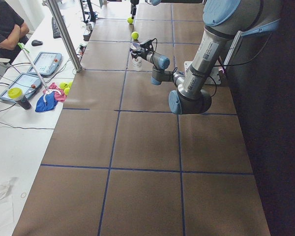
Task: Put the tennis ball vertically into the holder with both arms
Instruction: 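Lower the right gripper onto the nearer tennis ball and grasp it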
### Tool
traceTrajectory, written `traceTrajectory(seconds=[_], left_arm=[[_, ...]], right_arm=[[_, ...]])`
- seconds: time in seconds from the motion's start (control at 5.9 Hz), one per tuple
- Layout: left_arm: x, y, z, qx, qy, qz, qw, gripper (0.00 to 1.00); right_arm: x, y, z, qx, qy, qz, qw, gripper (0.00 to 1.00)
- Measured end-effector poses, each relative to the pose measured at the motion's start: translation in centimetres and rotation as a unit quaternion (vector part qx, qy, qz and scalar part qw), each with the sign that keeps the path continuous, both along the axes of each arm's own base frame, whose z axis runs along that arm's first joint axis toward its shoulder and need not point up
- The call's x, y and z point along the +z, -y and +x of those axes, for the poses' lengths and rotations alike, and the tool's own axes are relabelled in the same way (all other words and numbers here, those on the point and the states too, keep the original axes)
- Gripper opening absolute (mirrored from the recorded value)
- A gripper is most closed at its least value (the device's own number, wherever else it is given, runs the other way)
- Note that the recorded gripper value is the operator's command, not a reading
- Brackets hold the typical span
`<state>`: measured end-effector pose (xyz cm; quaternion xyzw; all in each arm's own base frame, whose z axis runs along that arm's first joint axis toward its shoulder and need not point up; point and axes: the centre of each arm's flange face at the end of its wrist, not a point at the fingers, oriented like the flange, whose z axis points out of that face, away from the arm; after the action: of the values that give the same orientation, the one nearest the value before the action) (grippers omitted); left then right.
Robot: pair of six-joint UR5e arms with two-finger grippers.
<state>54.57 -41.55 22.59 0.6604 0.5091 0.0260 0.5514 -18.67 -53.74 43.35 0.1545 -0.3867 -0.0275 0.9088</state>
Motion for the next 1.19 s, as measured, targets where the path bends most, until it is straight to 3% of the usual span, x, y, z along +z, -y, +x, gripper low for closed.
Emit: traceTrajectory(seconds=[0.51,1.19], left_arm=[[0.3,-0.1,0.1,0.001,0.003,0.0,1.0,0.69],[0.6,-0.1,0.0,0.001,0.004,-0.001,1.0,0.69]], right_arm=[[3.9,-1.0,-5.8,-0.027,-0.018,-0.029,0.9991,1.0],[5.6,0.0,-11.7,-0.057,-0.042,-0.035,0.9969,1.0]])
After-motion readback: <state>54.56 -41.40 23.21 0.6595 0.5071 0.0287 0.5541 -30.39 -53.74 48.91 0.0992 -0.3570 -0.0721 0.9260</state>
